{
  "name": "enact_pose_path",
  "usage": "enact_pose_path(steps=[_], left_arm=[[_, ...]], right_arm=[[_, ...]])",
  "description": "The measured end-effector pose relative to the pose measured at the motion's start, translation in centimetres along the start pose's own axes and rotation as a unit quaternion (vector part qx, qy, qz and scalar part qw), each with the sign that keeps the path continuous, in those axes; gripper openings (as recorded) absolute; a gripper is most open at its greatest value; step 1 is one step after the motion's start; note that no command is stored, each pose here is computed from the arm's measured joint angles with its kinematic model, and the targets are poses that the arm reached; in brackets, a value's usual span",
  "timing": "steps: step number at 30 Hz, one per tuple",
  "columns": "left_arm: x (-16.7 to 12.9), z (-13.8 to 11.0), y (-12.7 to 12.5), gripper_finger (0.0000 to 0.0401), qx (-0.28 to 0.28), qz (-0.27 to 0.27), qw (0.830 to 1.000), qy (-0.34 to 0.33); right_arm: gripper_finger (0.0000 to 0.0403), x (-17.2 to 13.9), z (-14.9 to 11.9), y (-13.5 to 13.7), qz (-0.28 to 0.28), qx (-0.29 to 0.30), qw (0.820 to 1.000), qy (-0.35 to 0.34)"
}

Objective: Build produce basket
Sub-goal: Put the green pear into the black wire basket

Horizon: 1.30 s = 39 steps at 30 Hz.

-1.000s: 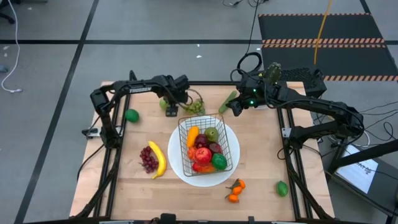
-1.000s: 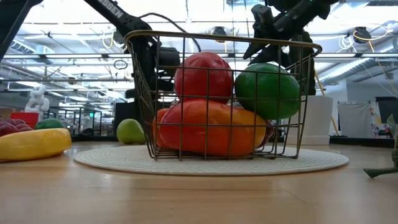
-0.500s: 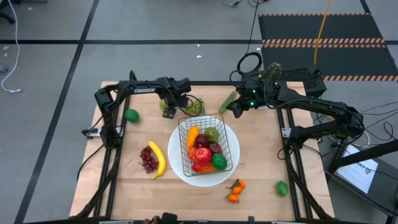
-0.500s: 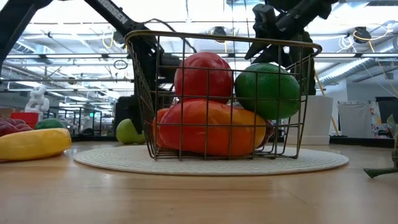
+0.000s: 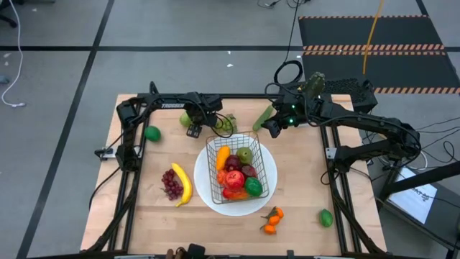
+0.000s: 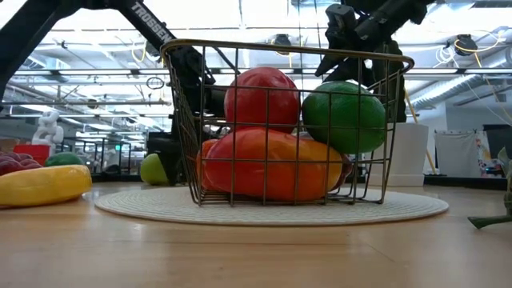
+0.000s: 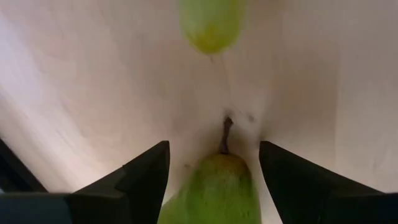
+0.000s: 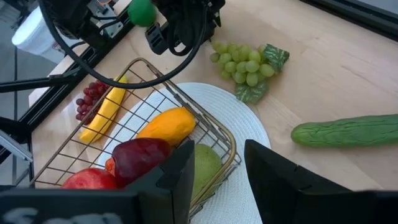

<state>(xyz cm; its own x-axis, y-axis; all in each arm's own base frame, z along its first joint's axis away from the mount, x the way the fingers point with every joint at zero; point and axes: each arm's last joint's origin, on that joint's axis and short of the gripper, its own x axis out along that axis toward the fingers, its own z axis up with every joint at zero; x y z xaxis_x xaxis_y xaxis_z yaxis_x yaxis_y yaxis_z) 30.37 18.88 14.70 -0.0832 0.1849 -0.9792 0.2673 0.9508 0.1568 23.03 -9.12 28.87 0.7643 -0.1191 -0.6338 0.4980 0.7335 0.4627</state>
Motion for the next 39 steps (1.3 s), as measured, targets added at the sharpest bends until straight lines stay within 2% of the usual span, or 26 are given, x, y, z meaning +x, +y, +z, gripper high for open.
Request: enact_pose_path(steps=[19, 28, 39], left_arm=[[0.3, -0.9, 0.7, 0.0246, 0.021, -0.002, 1.000, 0.007], [0.4, -1.4, 1.2, 0.0246, 0.117, -0.013, 0.993, -0.009], [0.4, -1.6, 1.3, 0.0246, 0.142, 0.010, 0.989, 0.028]], right_arm=[[0.0136, 0.0, -0.1, 0.2, 0.002, -0.014, 1.000, 0.004], [0.0136, 0.0, -0.2, 0.2, 0.014, -0.016, 1.000, 0.010], [0.0136, 0.0, -0.3, 0.4, 0.040, -0.033, 0.998, 0.022]])
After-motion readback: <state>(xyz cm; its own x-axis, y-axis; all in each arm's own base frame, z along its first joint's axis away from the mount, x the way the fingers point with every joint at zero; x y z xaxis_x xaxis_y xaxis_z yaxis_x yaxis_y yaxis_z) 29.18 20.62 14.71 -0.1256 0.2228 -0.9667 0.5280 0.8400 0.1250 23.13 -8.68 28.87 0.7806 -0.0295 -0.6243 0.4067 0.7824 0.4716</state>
